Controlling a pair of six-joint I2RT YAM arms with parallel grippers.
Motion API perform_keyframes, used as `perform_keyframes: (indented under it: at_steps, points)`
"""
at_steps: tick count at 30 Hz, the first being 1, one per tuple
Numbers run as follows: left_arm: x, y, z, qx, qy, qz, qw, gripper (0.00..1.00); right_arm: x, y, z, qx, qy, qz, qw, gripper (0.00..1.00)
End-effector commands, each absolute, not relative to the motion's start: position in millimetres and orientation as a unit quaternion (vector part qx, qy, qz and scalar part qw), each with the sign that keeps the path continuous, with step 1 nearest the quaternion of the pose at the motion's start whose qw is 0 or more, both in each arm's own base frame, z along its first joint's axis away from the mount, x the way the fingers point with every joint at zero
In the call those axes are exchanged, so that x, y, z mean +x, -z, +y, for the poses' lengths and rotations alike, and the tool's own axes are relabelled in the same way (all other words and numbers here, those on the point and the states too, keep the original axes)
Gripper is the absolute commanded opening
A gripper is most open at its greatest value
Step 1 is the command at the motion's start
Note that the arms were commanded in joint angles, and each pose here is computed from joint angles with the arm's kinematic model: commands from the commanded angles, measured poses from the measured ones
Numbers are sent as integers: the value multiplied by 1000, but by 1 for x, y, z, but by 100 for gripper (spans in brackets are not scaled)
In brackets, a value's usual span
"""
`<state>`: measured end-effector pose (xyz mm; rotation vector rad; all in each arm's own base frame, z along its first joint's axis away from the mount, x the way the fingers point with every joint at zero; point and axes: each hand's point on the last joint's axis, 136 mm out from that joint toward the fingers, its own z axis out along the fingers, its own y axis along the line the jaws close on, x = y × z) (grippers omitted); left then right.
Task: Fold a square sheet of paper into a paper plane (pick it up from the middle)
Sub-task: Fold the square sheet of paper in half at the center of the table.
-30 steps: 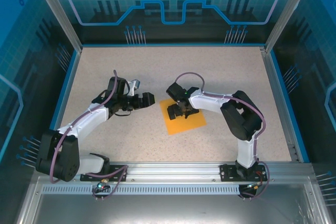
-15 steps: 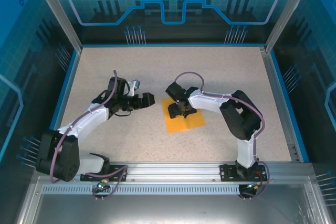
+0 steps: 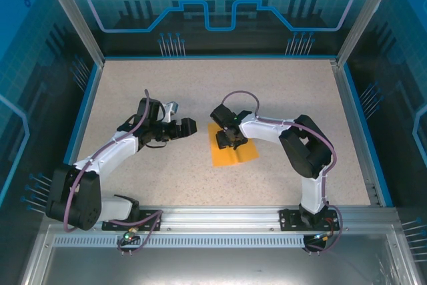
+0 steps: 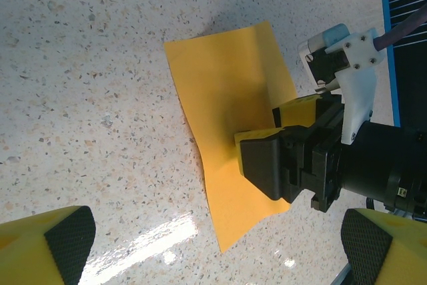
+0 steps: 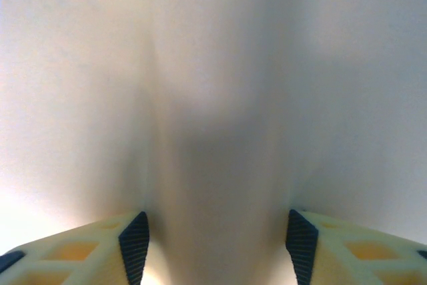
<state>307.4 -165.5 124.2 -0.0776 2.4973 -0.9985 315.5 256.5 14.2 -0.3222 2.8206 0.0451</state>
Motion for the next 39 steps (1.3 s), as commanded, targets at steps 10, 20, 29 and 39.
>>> perform_keyframes:
  at_steps: [10, 20, 29, 39]
  points:
    - [301, -120, -167, -27, 364, 907, 208, 99, 309, -25, 261, -107, -39, 982, 151, 30]
    - [297, -144, -152, -32, 338, 911, 233, 99, 308, -83, 300, -116, -149, 966, 177, 24]
    - [290, -192, -119, -64, 320, 906, 270, 99, 286, -159, 361, -156, -368, 899, 178, 23]
    - [292, -198, -141, -58, 381, 888, 249, 99, 281, -112, 329, -124, -415, 892, 133, 23]
